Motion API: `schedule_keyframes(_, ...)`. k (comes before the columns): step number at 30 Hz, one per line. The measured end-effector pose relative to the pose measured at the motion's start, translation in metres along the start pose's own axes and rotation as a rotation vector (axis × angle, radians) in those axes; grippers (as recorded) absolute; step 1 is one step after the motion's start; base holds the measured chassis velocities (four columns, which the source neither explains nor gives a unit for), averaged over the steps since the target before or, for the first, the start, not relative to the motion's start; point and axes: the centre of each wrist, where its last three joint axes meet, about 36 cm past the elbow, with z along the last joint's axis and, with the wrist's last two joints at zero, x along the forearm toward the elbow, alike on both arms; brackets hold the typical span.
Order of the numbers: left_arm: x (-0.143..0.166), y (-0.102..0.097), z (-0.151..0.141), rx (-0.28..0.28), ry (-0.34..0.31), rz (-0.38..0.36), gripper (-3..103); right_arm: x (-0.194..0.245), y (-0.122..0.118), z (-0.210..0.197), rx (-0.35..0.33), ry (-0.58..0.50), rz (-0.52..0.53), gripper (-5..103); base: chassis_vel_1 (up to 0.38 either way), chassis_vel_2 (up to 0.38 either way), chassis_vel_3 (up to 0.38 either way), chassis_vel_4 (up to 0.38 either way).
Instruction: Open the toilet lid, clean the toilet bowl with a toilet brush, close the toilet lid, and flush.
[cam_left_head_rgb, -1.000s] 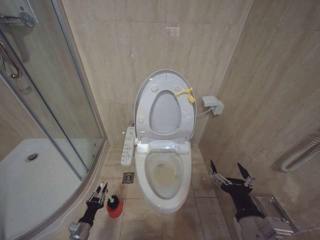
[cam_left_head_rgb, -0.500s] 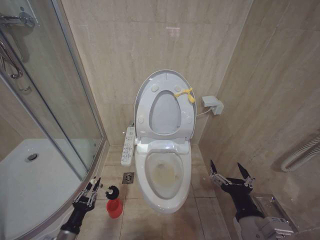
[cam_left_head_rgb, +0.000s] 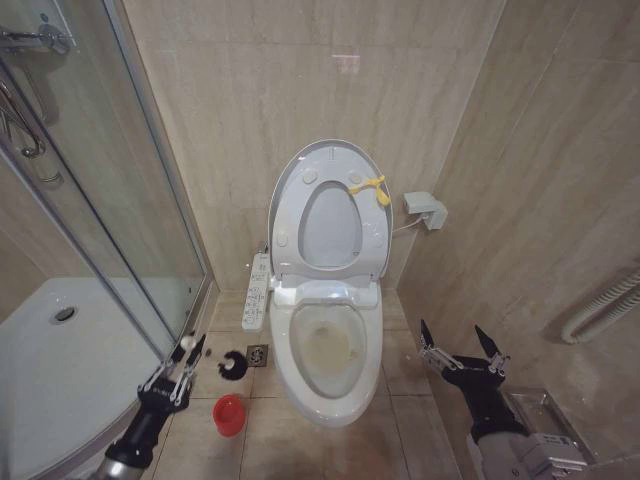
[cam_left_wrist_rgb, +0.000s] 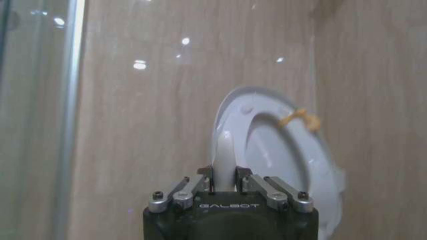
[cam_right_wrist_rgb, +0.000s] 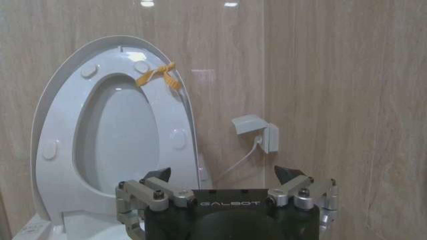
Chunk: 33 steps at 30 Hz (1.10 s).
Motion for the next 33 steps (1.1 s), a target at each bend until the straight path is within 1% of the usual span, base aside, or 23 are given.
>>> schedule_keyframes(2, -0.011, -0.003, -0.014, 0.023, -0.029, 0.037, 22, 0.0, 0.0, 0.0, 0.0, 0.0, 0.0, 100, 0.0, 0.0, 0.0, 0.0)
schedule_keyframes(4, -0.023, -0.006, -0.027, 0.064, -0.06, 0.083, 22, 0.0, 0.0, 0.0, 0.0, 0.0, 0.0, 100, 0.0, 0.0, 0.0, 0.0)
schedule_keyframes(5, -0.023, -0.006, -0.027, 0.064, -0.06, 0.083, 22, 0.0, 0.0, 0.0, 0.0, 0.0, 0.0, 100, 0.0, 0.0, 0.0, 0.0)
schedule_keyframes(7, -0.034, -0.006, -0.03, 0.107, -0.085, 0.111, 22, 0.0, 0.0, 0.0, 0.0, 0.0, 0.0, 100, 0.0, 0.0, 0.0, 0.0)
schedule_keyframes(9, -0.044, 0.0, -0.026, 0.145, -0.105, 0.13, 22, 0.0, 0.0, 0.0, 0.0, 0.0, 0.0, 100, 0.0, 0.0, 0.0, 0.0)
schedule_keyframes(10, -0.044, 0.0, -0.026, 0.145, -0.105, 0.13, 22, 0.0, 0.0, 0.0, 0.0, 0.0, 0.0, 100, 0.0, 0.0, 0.0, 0.0)
schedule_keyframes(13, -0.06, 0.018, -0.01, 0.21, -0.141, 0.166, 22, 0.0, 0.0, 0.0, 0.0, 0.0, 0.0, 100, 0.0, 0.0, 0.0, 0.0)
schedule_keyframes(14, -0.06, 0.018, -0.01, 0.21, -0.141, 0.166, 22, 0.0, 0.0, 0.0, 0.0, 0.0, 0.0, 100, 0.0, 0.0, 0.0, 0.0)
schedule_keyframes(16, -0.072, 0.029, 0.0, 0.268, -0.176, 0.201, 22, 0.0, 0.0, 0.0, 0.0, 0.0, 0.0, 100, 0.0, 0.0, 0.0, 0.0)
schedule_keyframes(18, -0.082, 0.04, 0.008, 0.296, -0.194, 0.225, 22, 0.0, 0.0, 0.0, 0.0, 0.0, 0.0, 100, 0.0, 0.0, 0.0, 0.0)
schedule_keyframes(19, -0.082, 0.04, 0.008, 0.296, -0.194, 0.225, 22, 0.0, 0.0, 0.0, 0.0, 0.0, 0.0, 100, 0.0, 0.0, 0.0, 0.0)
schedule_keyframes(21, -0.092, 0.05, 0.016, 0.318, -0.201, 0.237, 22, 0.0, 0.0, 0.0, 0.0, 0.0, 0.0, 100, 0.0, 0.0, 0.0, 0.0)
schedule_keyframes(22, -0.092, 0.05, 0.016, 0.318, -0.201, 0.237, 22, 0.0, 0.0, 0.0, 0.0, 0.0, 0.0, 100, 0.0, 0.0, 0.0, 0.0)
schedule_keyframes(25, -0.105, 0.063, 0.036, 0.354, -0.189, 0.241, 22, 0.0, 0.0, 0.0, 0.0, 0.0, 0.0, 100, 0.0, 0.0, 0.0, 0.0)
schedule_keyframes(26, -0.105, 0.063, 0.036, 0.354, -0.189, 0.241, 22, 0.0, 0.0, 0.0, 0.0, 0.0, 0.0, 100, 0.0, 0.0, 0.0, 0.0)
schedule_keyframes(30, -0.121, 0.07, 0.082, 0.436, -0.142, 0.237, 22, 0.0, 0.0, 0.0, 0.0, 0.0, 0.0, 100, 0.0, 0.0, 0.0, 0.0)
schedule_keyframes(31, -0.121, 0.07, 0.082, 0.436, -0.142, 0.237, 22, 0.0, 0.0, 0.0, 0.0, 0.0, 0.0, 100, 0.0, 0.0, 0.0, 0.0)
schedule_keyframes(33, -0.131, 0.07, 0.1, 0.458, -0.126, 0.245, 22, 0.0, 0.0, 0.0, 0.0, 0.0, 0.0, 100, 0.0, 0.0, 0.0, 0.0)
